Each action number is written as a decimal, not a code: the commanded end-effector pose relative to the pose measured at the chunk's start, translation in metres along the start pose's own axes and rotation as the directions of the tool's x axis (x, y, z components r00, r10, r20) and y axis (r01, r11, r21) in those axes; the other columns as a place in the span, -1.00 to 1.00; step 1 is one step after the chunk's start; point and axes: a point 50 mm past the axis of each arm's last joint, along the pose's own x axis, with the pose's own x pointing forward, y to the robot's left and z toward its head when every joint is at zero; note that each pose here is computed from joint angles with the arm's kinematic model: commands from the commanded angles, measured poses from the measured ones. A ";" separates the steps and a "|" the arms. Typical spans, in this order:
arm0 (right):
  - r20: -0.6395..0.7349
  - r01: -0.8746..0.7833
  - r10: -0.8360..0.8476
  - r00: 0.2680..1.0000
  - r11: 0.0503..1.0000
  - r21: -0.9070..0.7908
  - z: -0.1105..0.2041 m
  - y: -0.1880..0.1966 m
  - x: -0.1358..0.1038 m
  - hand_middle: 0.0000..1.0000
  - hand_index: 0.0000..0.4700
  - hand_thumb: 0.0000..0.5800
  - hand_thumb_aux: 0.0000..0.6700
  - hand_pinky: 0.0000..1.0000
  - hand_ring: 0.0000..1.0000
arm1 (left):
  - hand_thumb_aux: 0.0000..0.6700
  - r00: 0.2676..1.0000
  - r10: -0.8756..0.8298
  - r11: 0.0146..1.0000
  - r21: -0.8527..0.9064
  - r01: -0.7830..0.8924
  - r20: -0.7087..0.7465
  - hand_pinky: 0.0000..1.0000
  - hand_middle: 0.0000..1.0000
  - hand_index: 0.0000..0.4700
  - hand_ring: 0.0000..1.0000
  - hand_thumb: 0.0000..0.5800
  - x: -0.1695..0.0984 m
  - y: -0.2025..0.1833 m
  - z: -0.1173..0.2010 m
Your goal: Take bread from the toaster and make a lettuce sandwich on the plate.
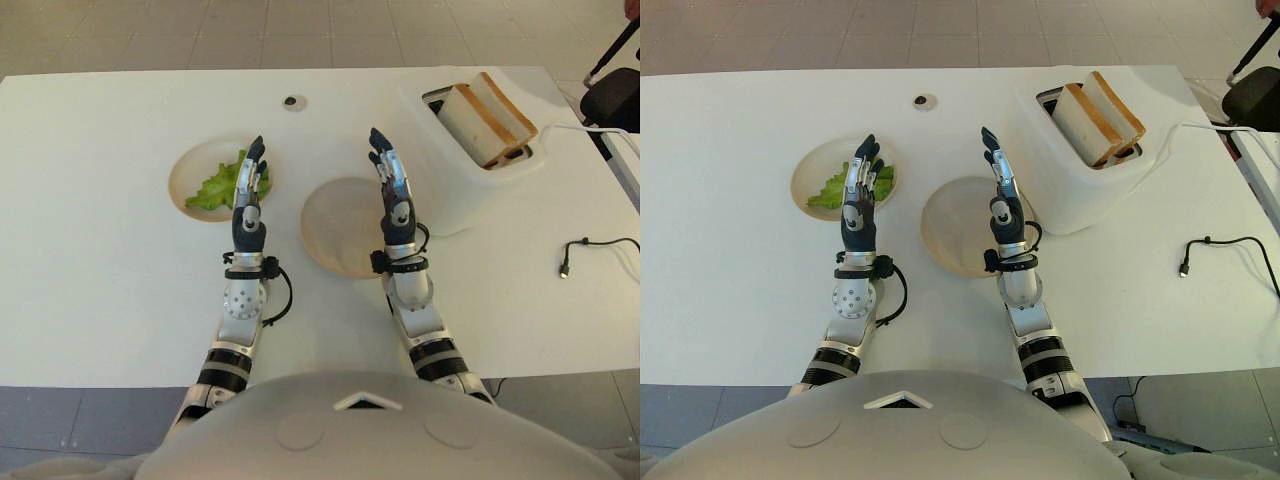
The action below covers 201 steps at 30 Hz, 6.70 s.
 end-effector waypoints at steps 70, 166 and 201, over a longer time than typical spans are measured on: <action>-0.143 -0.359 0.340 0.929 0.923 -0.138 0.058 -0.088 0.015 1.00 1.00 1.00 1.00 1.00 1.00 | -1.00 0.986 0.161 0.899 0.403 -0.168 0.053 -1.00 -1.00 -1.00 -1.00 -1.00 0.016 0.042 -0.009; -0.105 -0.108 0.030 0.994 0.421 -0.900 0.092 -0.172 0.054 1.00 1.00 1.00 1.00 1.00 1.00 | -1.00 0.804 -0.524 0.511 0.652 0.560 -0.280 -1.00 -1.00 -1.00 -1.00 -1.00 -0.005 0.001 -0.024; -0.029 -0.033 0.017 0.999 0.539 -0.842 0.085 -0.154 0.055 1.00 1.00 1.00 1.00 1.00 1.00 | 0.55 0.693 -0.711 0.512 0.587 0.627 -0.121 -1.00 -1.00 0.55 -1.00 0.90 -0.001 -0.020 -0.004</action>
